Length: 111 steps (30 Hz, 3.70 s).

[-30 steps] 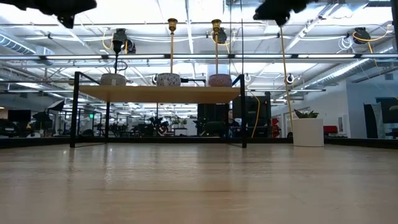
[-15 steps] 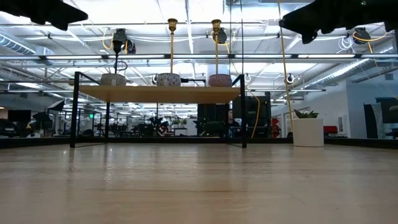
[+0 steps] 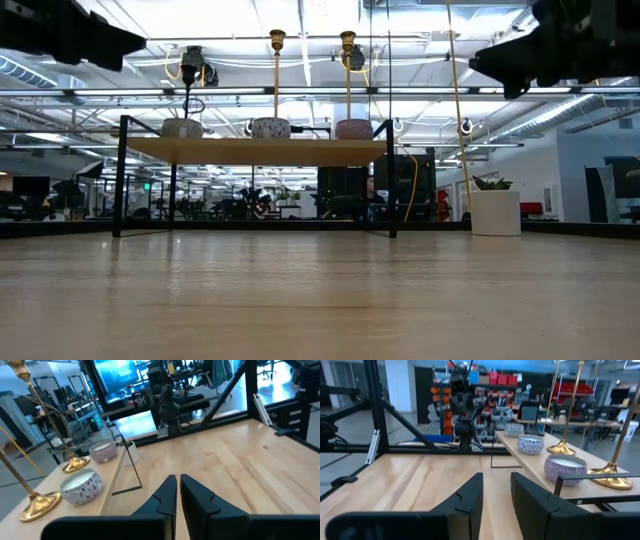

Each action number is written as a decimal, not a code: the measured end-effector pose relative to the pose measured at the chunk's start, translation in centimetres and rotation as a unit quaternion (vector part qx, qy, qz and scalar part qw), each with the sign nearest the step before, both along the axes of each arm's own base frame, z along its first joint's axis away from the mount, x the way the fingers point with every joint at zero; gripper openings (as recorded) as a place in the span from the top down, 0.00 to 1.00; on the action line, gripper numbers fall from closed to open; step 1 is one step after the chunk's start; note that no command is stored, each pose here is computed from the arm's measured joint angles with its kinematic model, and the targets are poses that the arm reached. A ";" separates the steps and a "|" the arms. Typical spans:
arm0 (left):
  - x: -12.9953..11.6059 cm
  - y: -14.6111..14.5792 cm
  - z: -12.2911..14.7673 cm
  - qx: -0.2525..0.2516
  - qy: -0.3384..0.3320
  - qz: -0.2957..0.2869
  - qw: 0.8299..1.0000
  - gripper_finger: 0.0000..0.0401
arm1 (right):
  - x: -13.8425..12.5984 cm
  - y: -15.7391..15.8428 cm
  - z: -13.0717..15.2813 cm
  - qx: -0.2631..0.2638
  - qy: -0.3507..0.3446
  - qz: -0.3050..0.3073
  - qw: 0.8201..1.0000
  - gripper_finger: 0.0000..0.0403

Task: Pick & Place candle stick holders
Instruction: Return to Home Position

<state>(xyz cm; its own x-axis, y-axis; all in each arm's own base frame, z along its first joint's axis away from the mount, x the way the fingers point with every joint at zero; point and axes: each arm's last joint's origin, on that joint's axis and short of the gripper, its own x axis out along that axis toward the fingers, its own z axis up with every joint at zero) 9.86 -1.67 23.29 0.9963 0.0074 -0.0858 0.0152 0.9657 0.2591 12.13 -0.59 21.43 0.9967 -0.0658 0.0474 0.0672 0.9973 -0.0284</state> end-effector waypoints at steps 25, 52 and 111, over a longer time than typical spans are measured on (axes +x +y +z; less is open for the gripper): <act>1.2 -0.3 -6.2 -0.047 -0.050 -0.008 0.998 0.92 | -0.6 0.0 -2.7 0.006 -0.067 0.000 0.998 0.77; 1.2 -0.3 -6.6 -0.102 -0.028 -0.003 0.994 0.92 | -0.6 0.0 -2.7 0.005 -0.067 0.000 0.998 0.77; 1.2 -0.3 -6.5 -0.105 -0.030 -0.002 0.994 0.92 | -0.6 0.0 -2.7 0.004 -0.066 0.000 0.998 0.77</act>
